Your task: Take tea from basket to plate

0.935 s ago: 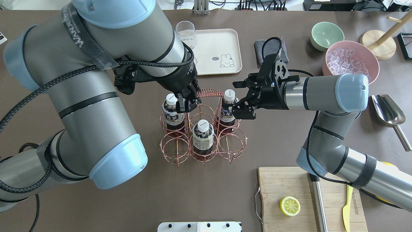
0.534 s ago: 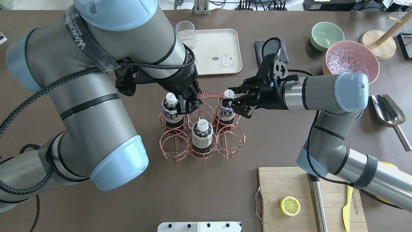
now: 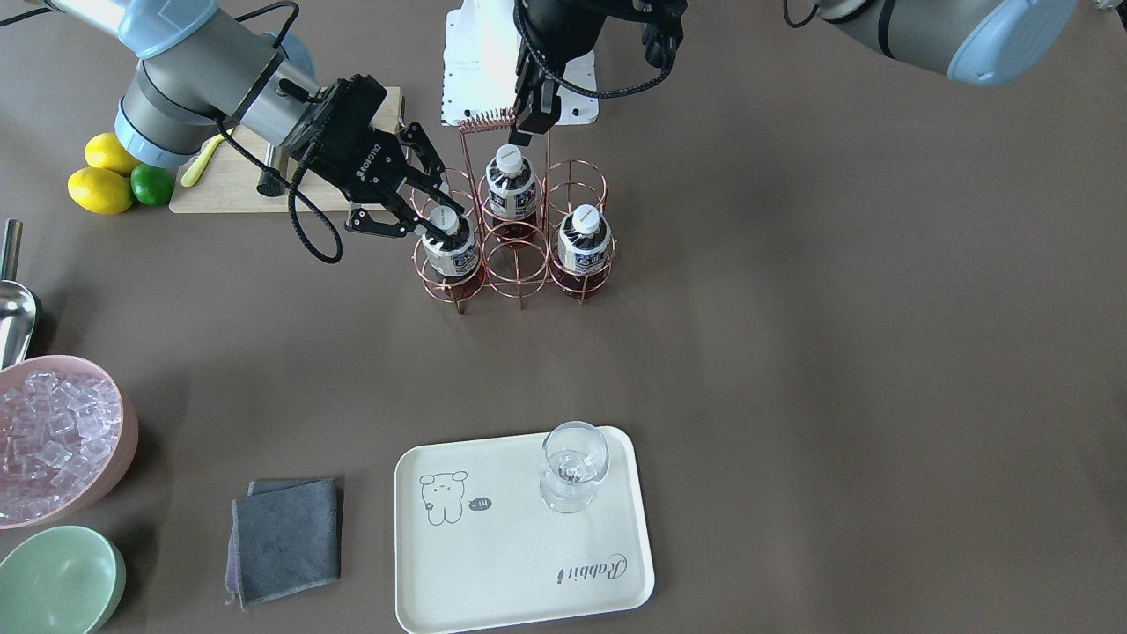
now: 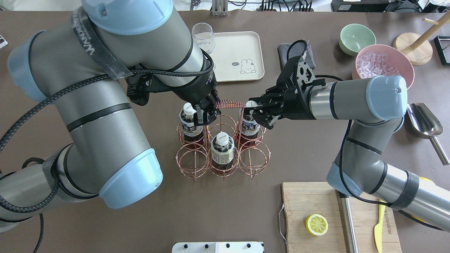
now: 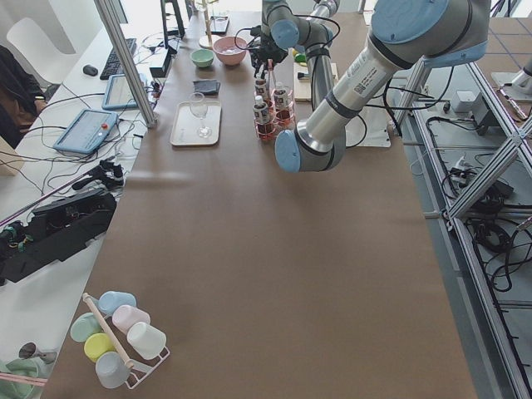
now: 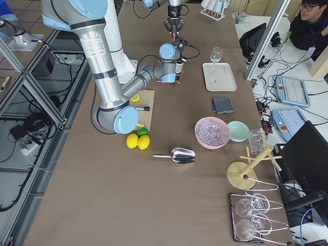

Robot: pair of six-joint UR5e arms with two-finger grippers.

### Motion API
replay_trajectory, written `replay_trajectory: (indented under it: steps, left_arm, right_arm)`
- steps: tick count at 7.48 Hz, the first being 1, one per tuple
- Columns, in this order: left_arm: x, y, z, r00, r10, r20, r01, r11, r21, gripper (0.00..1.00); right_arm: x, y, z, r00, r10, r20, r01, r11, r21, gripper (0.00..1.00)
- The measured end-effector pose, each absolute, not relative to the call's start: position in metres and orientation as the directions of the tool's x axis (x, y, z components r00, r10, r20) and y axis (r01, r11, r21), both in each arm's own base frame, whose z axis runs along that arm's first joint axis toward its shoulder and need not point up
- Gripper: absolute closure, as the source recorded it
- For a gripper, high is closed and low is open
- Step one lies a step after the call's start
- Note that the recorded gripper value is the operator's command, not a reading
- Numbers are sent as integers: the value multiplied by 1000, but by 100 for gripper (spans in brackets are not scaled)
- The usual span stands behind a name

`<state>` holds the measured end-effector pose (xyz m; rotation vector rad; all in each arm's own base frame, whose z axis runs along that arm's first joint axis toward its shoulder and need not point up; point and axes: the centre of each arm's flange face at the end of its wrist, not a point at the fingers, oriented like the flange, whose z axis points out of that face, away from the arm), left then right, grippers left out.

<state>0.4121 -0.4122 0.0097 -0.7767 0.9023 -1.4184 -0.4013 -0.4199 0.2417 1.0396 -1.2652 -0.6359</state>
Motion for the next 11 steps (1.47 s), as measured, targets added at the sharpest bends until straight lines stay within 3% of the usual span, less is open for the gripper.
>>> replay_trajectory:
  steps: [11]
  left_arm:
    - [406, -415, 10, -62, -997, -55, 484, 18, -875, 100]
  right_arm:
    - [-237, -453, 165, 239, -854, 461, -165, 432, 886, 100]
